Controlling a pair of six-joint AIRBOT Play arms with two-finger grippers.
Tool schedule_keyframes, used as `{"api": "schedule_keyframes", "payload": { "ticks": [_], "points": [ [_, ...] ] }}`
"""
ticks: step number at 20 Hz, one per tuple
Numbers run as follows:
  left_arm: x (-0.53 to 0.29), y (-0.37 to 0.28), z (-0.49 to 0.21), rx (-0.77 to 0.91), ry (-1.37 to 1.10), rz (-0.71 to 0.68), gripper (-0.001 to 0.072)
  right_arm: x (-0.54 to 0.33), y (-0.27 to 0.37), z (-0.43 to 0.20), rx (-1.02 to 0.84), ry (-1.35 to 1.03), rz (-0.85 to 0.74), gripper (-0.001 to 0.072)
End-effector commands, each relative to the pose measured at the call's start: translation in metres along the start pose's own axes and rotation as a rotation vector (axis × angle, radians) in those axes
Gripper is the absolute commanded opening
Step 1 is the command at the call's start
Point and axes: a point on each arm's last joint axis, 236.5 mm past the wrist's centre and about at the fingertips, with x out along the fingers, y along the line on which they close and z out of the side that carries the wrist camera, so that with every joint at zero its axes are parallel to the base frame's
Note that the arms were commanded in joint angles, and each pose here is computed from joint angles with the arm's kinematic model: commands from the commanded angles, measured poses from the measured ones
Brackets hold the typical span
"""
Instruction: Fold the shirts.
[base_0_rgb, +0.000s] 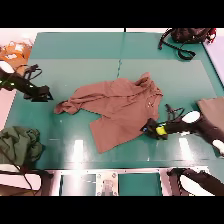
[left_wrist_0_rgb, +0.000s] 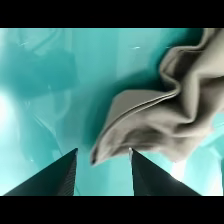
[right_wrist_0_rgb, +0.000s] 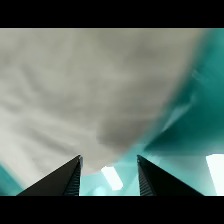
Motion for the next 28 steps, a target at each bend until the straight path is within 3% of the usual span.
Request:
{"api": "schedule_keyframes", "payload": {
  "ticks": [1, 2, 3, 4, 6, 9, 11, 16, 23, 24, 27, 28],
  "points": [
    [-0.011, 0.023, -0.009, -0.066, 0.01, -0.014, 0.0388, 0.036, 0.019, -0.019, 0.007, -0.01, 0.038, 0.036],
    [-0.012, 0.026, -0.011, -0.077, 0.015, -0.017, 0.0388, 0.037, 0.023, -0.017, -0.024, -0.018, 0.038, 0.017],
    [-0.013, 0.027, -0.012, -0.082, 0.019, -0.021, 0.0388, 0.033, 0.027, -0.012, -0.062, -0.025, 0.047, 0.0029],
    [-0.013, 0.028, -0.014, -0.085, 0.023, -0.022, 0.0389, 0.026, 0.029, -0.006, -0.087, -0.023, 0.049, 0.0016],
    [-0.014, 0.026, -0.018, -0.086, 0.041, -0.03, 0.039, -0.005, 0.013, 0.022, -0.11, -0.028, -0.008, 0.0015],
    [-0.014, 0.021, -0.021, -0.09, 0.053, -0.051, 0.0391, -0.08, -0.044, 0.091, -0.017, -0.166, -0.157, 0.0016],
    [-0.012, 0.014, -0.023, -0.103, 0.062, -0.082, 0.039, -0.119, -0.069, 0.12, 0.05, -0.258, -0.166, 0.0016],
    [0.027, -0.028, -0.064, -0.167, 0.162, -0.313, 0.039, -0.124, -0.084, 0.128, 0.065, -0.266, -0.169, 0.0016],
    [0.069, -0.067, -0.148, -0.278, 0.351, -0.52, 0.0385, -0.124, -0.085, 0.135, 0.048, -0.29, -0.173, 0.0016],
    [0.066, -0.073, -0.147, -0.273, 0.348, -0.553, 0.0313, -0.124, -0.085, 0.135, 0.047, -0.29, -0.173, 0.0016],
    [0.06, -0.079, -0.137, -0.255, 0.299, -0.578, 0.0291, -0.124, -0.085, 0.136, 0.047, -0.293, -0.173, 0.0016],
    [0.057, -0.079, -0.136, -0.242, 0.286, -0.569, 0.0183, -0.124, -0.085, 0.136, 0.046, -0.293, -0.173, 0.0016]
  ]
}}
